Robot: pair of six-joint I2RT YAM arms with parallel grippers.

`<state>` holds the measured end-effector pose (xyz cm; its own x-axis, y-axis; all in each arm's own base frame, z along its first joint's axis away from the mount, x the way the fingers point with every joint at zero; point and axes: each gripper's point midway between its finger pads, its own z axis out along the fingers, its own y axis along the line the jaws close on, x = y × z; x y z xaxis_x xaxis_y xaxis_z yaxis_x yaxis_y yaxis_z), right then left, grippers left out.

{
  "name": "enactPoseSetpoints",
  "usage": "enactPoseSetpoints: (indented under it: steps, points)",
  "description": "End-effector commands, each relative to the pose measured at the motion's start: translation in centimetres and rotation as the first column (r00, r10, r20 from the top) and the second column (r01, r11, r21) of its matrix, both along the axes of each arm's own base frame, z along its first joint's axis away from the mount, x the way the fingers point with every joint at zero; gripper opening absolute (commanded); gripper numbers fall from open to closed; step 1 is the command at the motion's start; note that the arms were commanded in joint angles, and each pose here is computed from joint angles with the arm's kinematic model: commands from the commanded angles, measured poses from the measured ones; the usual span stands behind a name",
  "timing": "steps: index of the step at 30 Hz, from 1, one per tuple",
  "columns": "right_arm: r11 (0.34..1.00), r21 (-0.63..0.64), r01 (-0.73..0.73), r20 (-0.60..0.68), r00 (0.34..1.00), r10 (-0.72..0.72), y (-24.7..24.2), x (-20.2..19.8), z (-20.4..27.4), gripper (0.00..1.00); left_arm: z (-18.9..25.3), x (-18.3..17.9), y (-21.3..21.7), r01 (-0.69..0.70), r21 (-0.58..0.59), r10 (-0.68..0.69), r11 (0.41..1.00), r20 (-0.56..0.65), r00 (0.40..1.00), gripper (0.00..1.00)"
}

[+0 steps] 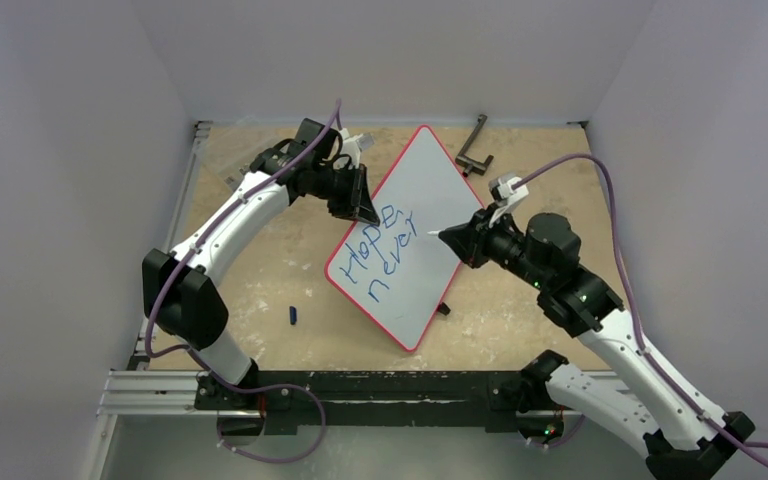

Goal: Write a sentence on the whiteboard

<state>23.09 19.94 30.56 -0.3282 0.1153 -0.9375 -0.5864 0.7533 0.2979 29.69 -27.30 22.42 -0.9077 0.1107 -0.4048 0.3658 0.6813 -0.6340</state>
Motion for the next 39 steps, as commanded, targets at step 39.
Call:
enactPoseSetpoints:
  steps: [39]
  points:
    - [0.953,0.037,-0.301,-0.058,0.951,0.303,7.3,-6.2,-12.4,0.0,-1.1,3.8,2.1,-0.113,0.052,0.111,0.992,0.029,0.993,0.0]
